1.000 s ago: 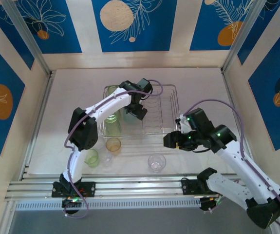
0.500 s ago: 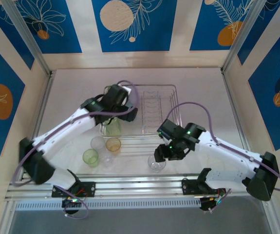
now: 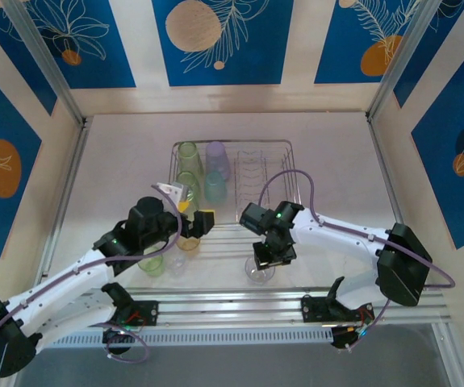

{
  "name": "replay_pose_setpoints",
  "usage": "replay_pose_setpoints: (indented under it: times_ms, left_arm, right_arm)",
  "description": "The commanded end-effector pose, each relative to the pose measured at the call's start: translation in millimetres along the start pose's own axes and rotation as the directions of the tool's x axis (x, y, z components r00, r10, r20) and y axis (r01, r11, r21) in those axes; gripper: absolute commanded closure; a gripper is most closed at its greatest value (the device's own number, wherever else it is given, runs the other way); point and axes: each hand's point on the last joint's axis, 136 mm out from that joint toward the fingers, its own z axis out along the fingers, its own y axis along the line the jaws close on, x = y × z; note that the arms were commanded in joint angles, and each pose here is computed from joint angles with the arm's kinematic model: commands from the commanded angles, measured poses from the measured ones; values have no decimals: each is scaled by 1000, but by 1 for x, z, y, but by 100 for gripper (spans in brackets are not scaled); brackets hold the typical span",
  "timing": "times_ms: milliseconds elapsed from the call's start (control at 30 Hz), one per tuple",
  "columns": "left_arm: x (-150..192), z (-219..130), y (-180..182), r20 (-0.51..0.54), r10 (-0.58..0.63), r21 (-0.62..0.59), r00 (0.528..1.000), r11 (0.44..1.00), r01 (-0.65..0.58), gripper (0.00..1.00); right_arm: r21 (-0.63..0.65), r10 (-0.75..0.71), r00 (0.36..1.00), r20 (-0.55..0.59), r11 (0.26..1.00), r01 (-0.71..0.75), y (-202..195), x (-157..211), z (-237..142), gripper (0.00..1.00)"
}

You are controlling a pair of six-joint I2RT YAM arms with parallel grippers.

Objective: Load the cups into the dish rack

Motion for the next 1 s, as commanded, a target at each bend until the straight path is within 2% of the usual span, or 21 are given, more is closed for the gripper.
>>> replay_pose_setpoints:
  times_ms: [0, 100, 200, 400, 533, 700, 767, 867, 967]
  left_arm:
    - [-13, -8, -15, 70, -12, 78, 997, 997, 6, 0]
    - [-13, -10, -17, 81, -13, 92, 997, 996, 5, 0]
    - [-15, -12, -28, 97, -15, 159, 995, 987, 0, 0]
    - [-27, -26, -64, 145, -3, 347, 989, 936, -48, 0]
    - [-36, -42, -96, 166, 20, 504, 986, 858, -102, 0]
    - [-53, -68, -136, 208, 22, 680, 978, 716, -161, 0]
    - [-57, -71, -144, 210, 27, 707, 977, 686, -171, 0]
    - [-61, -73, -156, 200, 53, 748, 978, 636, -187, 0]
    - [-63, -70, -166, 190, 87, 773, 978, 601, -204, 0]
  right_arm:
    - [-9, 5, 999, 39, 1000, -5, 7, -9, -8, 67]
    - [-2, 5, 1000, 30, 1000, -5, 7, -9, -9, 78]
    - [8, 6, 1000, 26, 1000, -6, 5, -7, -12, 99]
    - [-112, -27, 997, 68, 993, 34, 16, -6, -40, 100]
    - [-320, -31, 983, 181, 943, 88, 26, -8, -87, 100]
    - [-633, 106, 911, 399, 750, 190, 16, -10, -177, 100]
    - [-704, 169, 870, 464, 667, 246, 9, -8, -210, 100]
    - [-781, 235, 842, 486, 549, 298, 2, -7, -245, 100]
    - [-839, 267, 847, 460, 443, 316, 1, -12, -261, 100]
